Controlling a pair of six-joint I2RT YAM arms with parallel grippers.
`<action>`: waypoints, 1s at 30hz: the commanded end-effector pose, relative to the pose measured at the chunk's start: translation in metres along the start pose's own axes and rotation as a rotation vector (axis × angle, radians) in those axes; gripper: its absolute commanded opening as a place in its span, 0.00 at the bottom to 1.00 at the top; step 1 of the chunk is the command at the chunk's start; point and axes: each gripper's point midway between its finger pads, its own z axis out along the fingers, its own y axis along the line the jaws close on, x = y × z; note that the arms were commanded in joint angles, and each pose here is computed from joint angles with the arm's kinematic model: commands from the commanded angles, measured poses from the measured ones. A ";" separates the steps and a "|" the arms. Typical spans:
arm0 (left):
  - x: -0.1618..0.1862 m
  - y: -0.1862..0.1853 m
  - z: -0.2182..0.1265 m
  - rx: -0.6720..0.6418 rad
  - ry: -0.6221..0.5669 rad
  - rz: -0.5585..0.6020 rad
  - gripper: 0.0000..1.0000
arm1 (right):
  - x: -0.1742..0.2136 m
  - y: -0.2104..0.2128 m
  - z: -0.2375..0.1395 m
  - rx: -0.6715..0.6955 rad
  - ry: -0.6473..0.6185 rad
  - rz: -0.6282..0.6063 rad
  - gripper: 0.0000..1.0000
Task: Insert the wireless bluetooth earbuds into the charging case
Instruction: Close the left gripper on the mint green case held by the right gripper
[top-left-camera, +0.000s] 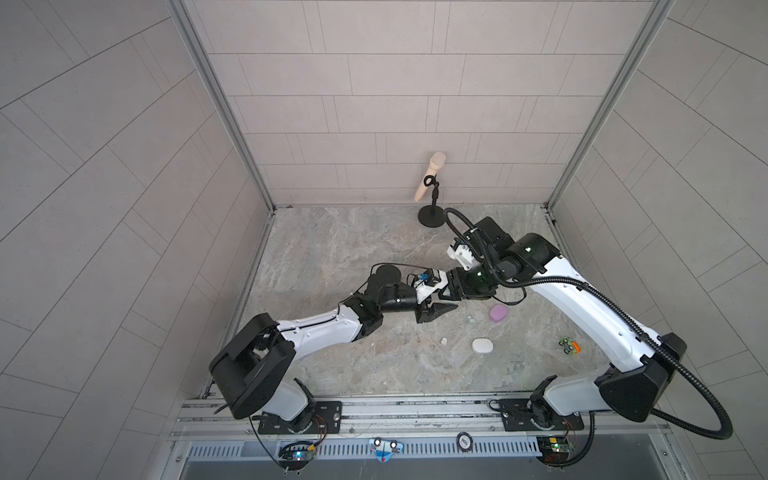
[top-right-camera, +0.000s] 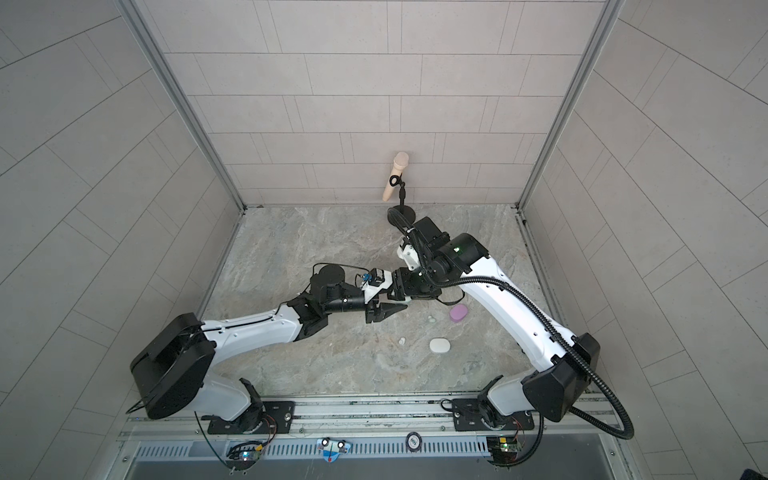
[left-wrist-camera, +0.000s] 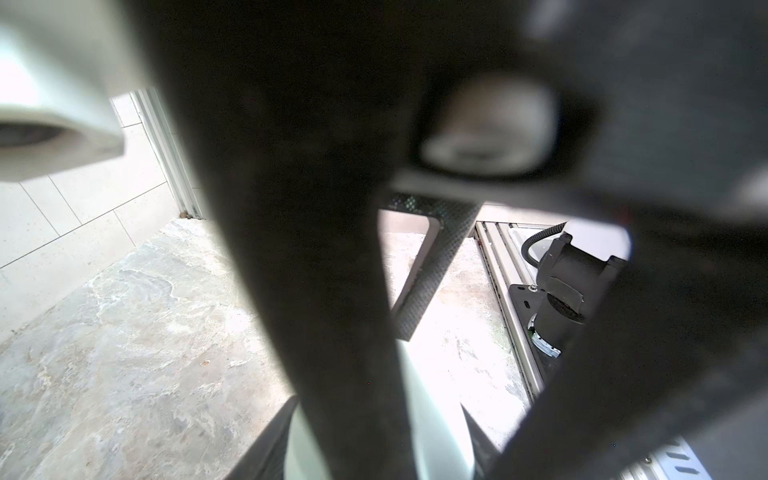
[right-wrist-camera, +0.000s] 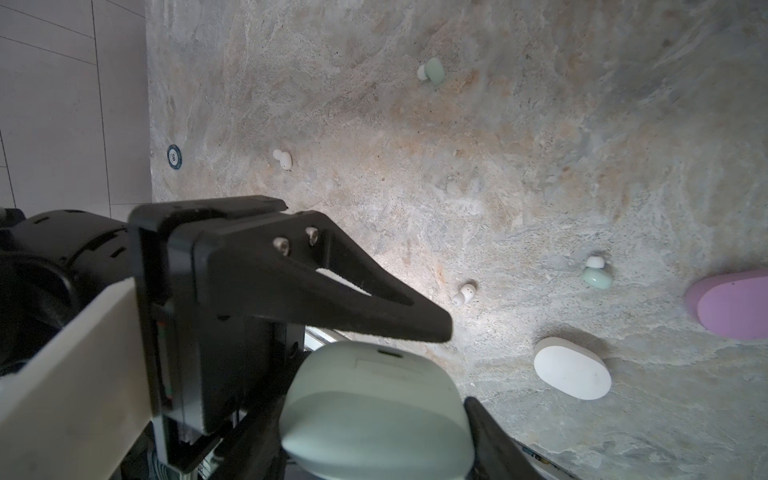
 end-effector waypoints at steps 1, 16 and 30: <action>-0.012 -0.001 0.003 0.016 -0.033 0.021 0.54 | -0.004 0.010 -0.006 -0.026 -0.023 -0.019 0.53; -0.013 -0.002 0.001 0.017 -0.033 0.019 0.42 | -0.006 0.012 -0.008 -0.030 -0.032 -0.018 0.53; -0.014 -0.003 -0.001 0.012 -0.026 0.021 0.29 | -0.008 0.016 -0.011 -0.051 -0.047 -0.008 0.61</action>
